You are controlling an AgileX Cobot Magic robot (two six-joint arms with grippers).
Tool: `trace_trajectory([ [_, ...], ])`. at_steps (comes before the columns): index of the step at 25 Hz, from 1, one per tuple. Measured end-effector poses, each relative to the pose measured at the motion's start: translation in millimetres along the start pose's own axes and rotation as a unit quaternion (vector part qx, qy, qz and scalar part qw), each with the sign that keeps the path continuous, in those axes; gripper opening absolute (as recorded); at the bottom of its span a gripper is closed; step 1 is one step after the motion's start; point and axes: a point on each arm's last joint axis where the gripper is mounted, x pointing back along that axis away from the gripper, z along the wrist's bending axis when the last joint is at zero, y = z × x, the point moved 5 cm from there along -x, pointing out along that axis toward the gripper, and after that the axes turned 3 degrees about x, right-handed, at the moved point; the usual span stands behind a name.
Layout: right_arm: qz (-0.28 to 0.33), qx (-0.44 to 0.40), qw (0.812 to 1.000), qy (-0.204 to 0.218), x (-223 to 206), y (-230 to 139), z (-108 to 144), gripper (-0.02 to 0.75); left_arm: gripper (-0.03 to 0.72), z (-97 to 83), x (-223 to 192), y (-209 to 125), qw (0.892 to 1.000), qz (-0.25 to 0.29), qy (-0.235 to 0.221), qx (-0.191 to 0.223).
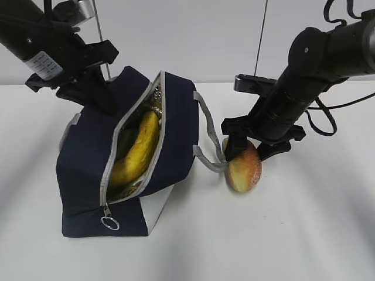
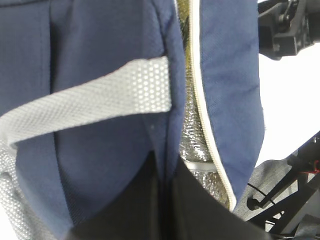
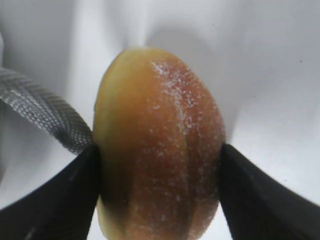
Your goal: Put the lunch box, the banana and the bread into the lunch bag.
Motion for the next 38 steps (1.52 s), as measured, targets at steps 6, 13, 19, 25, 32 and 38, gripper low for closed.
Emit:
trace_trajectory([
  [6,-0.002,0.003,1.000,-0.003,0,0,-1,0.524,-0.003,0.0,0,0,1.000,0.001,0.000,0.000],
  [13,-0.011,0.008,1.000,-0.003,5,7,0,0.580,-0.003,0.1,0,0,1.000,0.001,0.000,0.000],
  [19,-0.014,0.014,1.000,-0.005,9,11,1,0.604,-0.003,0.2,0,0,1.000,0.001,0.001,0.000],
  [25,-0.013,0.017,1.000,-0.012,9,11,-4,0.605,-0.003,0.1,0,0,1.000,0.002,0.001,0.000],
  [32,-0.017,0.001,1.000,-0.017,12,12,-18,0.605,-0.003,0.1,0,0,1.000,0.002,0.001,0.000],
  [38,-0.016,0.001,1.000,-0.017,12,12,-21,0.605,-0.003,0.1,0,-1,1.000,0.002,0.000,0.000],
])
